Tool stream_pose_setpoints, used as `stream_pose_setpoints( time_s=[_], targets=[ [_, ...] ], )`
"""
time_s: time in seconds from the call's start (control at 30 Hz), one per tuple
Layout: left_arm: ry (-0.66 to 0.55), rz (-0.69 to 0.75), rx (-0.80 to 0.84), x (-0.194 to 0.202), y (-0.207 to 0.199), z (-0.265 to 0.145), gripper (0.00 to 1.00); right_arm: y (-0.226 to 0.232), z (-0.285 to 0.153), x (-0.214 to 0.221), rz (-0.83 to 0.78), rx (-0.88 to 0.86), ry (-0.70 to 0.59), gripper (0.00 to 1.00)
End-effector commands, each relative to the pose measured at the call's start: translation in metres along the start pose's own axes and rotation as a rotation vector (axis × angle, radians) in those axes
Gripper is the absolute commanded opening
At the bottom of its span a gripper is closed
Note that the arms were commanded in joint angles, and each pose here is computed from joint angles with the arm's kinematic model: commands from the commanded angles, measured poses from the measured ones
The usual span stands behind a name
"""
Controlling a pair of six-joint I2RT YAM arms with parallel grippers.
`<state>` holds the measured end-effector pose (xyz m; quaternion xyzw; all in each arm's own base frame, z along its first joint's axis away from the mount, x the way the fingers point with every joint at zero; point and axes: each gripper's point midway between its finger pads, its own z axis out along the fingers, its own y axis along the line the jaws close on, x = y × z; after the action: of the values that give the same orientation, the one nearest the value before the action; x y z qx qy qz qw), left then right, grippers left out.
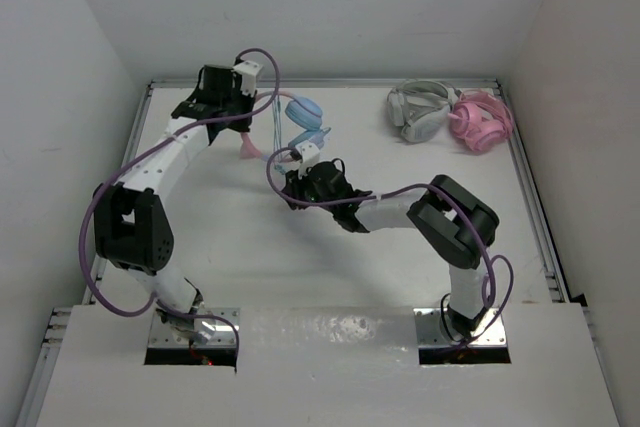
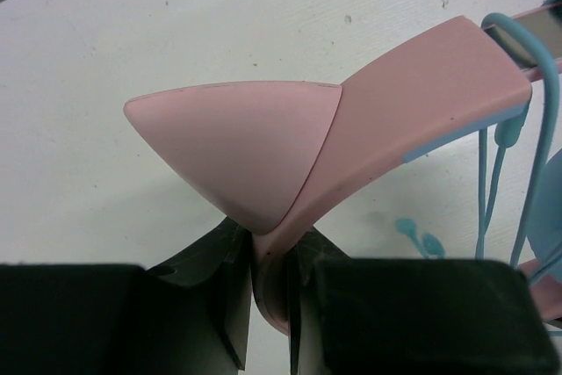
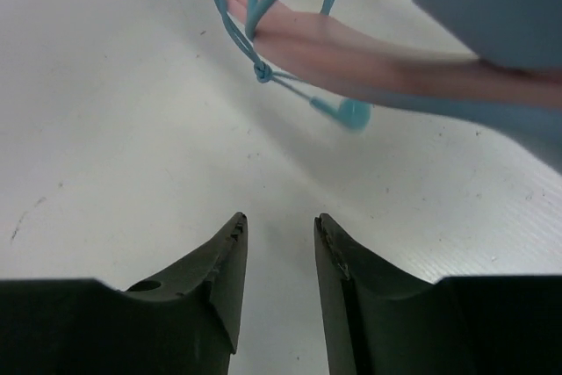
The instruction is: Wrap the headphones
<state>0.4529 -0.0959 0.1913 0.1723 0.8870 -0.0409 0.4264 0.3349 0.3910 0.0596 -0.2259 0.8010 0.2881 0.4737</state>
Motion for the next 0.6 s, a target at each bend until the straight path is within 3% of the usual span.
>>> stream_pose_setpoints(
  time_s=[0.0,0.3,0.37,0.5,0.57],
  targets=[
    [-0.188,-0.002,0.005,-0.056,0.003,-0.035,0.00,0.010,-0.003,-0.029,0.004,-0.042,-0.126,0.38],
    [-0.072,0.094,-0.071,-0.033,0.020,-0.018,0.00,0.035,-0.062,-0.010,-0.140,-0.235,-0.075,0.60],
    [-0.060,0.103,-0.056,-0.031,0.018,-0.017,0.00,0.039,-0.076,-0.008,-0.188,-0.265,-0.039,0.60],
    [-0.015,0.114,-0.015,-0.024,0.013,-0.009,0.00,0.035,-0.109,-0.032,-0.207,-0.202,0.009,0.46],
    [-0.009,0.119,-0.005,-0.025,0.011,-0.008,0.00,0.026,-0.123,-0.064,-0.194,-0.109,-0.049,0.46]
  ],
)
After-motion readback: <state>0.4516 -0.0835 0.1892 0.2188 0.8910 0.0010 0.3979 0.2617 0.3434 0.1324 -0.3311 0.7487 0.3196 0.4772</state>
